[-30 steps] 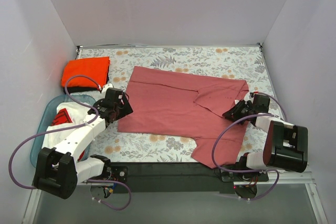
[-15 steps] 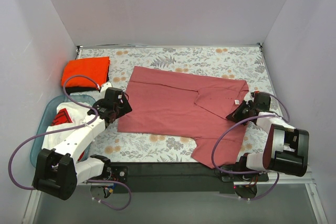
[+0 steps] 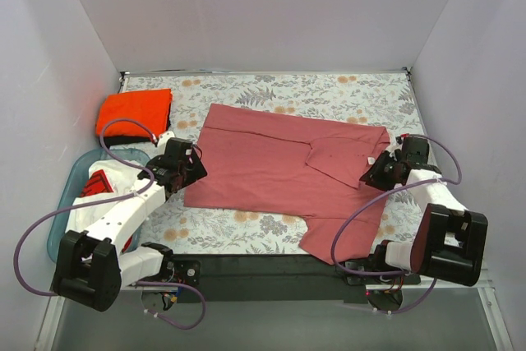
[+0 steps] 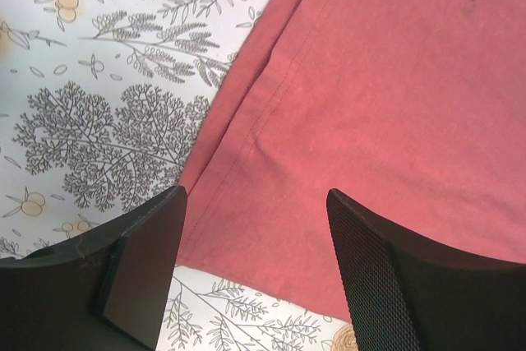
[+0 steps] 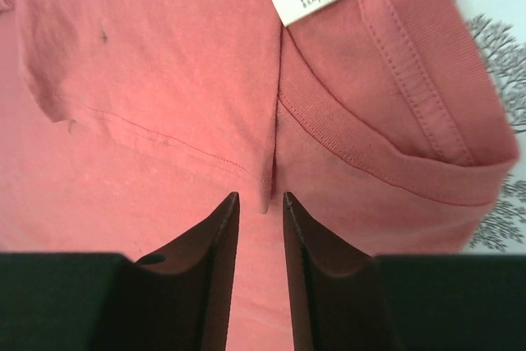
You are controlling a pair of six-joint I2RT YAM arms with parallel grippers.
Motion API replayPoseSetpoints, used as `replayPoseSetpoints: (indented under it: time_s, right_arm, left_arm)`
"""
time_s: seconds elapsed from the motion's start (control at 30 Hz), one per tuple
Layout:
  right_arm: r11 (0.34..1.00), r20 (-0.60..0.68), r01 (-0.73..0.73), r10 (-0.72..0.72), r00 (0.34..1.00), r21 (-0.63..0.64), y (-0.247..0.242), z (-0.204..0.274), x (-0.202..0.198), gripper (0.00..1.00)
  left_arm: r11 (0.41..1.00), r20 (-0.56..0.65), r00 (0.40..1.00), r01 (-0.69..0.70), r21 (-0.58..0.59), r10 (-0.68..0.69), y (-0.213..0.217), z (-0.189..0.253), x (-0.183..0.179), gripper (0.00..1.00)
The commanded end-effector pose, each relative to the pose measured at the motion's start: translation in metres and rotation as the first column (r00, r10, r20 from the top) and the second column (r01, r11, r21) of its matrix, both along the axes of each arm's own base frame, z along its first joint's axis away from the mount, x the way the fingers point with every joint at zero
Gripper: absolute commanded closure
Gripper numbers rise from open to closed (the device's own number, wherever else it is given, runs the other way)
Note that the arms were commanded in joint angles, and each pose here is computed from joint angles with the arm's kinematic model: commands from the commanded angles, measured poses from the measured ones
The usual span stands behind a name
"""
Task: Fold and stack the t-shirts
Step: Fold the tshirt
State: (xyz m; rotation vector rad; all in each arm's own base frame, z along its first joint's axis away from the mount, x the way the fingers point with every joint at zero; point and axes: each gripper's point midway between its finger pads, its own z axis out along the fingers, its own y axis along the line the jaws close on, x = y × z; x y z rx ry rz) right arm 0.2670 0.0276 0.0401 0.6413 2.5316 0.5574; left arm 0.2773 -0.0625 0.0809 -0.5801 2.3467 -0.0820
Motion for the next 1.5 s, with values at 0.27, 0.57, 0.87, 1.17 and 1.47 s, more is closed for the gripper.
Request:
replayPoseSetpoints:
  time_s: [0.27, 0.57, 0.87, 1.17, 1.47]
  right_arm:
    - [0.99, 0.03, 0.004, 0.0, 1.0, -0.141, -0.023, 0.017, 0.002, 0.64]
    - [0.994, 0.177, -0.057, 0.072, 0.982, -0.091, 0.0, 0.046, 0.059, 0.62]
    - [0.982, 0.201, -0.164, 0.18, 0.963, -0.095, 0.026, 0.03, 0.117, 0.62]
    - [0.968, 0.158, -0.186, 0.212, 0.964, -0.169, 0.012, -0.007, 0.171, 0.63]
    - [0.961, 0.212, -0.195, 0.236, 0.948, -0.197, 0.008, 0.011, 0.248, 0.62]
  left_arm:
    - [0.999, -0.1, 0.994, -0.039, 0.012, 0.04, 0.004, -0.019, -0.013, 0.33]
    - [0.998, -0.075, 0.995, -0.059, 0.038, 0.061, 0.009, -0.018, -0.005, 0.34]
    - [0.995, -0.066, 0.995, -0.073, 0.072, 0.078, 0.015, -0.018, -0.002, 0.34]
    - [0.992, -0.082, 0.991, -0.096, 0.087, 0.103, 0.022, -0.024, -0.002, 0.34]
    - [0.992, -0.117, 0.988, -0.092, 0.086, 0.102, 0.022, -0.032, -0.005, 0.34]
